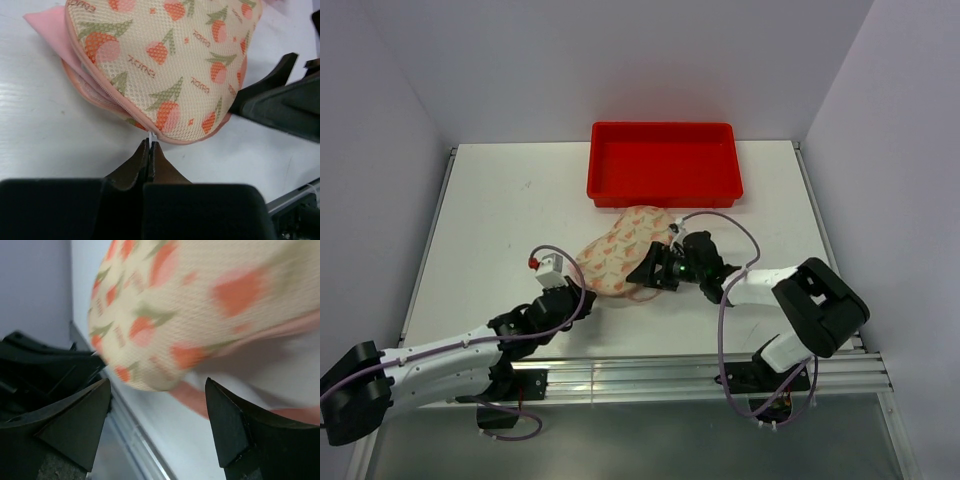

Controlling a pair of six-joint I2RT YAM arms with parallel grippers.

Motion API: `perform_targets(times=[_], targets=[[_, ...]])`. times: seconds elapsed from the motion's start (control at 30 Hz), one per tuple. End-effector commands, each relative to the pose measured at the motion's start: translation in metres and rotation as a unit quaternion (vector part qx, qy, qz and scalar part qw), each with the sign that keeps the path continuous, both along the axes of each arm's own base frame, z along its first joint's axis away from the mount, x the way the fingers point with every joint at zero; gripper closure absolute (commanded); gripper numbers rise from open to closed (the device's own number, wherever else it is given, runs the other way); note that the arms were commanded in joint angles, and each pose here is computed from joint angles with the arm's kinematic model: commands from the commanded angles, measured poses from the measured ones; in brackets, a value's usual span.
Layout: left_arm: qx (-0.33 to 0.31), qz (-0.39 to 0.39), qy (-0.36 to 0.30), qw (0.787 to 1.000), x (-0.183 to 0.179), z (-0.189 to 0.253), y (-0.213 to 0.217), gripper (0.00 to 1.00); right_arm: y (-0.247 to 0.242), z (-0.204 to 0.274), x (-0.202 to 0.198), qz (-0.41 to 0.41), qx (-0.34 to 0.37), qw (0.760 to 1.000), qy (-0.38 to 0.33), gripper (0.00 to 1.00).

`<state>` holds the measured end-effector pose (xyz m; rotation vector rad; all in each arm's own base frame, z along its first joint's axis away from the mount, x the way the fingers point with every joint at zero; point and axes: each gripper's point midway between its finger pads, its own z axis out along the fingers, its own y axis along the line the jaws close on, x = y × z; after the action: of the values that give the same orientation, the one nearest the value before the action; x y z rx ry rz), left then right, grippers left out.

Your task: Place the bra in the laundry bag and zip it closed

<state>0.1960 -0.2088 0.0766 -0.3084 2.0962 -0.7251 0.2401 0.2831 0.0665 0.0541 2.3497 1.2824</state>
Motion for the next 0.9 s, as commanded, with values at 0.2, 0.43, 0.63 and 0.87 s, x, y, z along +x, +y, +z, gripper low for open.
perform_targets(times=[0.2, 0.43, 0.63, 0.87], targets=[[-0.096, -0.068, -0.026, 0.993, -0.003, 0.039, -0.050, 1.00, 0.057, 0.035, -0.023, 0.054, 0.091, 0.994, -0.002, 0.23], [-0.074, -0.048, -0.019, 0.996, -0.004, 0.021, -0.036, 1.00, 0.048, 0.022, -0.009, 0.016, 0.078, 0.997, 0.002, 0.98], [0.007, 0.026, -0.012, 1.000, -0.001, -0.011, 0.017, 1.00, 0.013, 0.006, 0.001, 0.005, 0.053, 0.999, -0.004, 1.00], [0.013, 0.086, 0.009, 0.996, 0.001, -0.024, 0.051, 1.00, -0.015, -0.007, 0.012, 0.031, 0.002, 0.999, -0.010, 1.00]])
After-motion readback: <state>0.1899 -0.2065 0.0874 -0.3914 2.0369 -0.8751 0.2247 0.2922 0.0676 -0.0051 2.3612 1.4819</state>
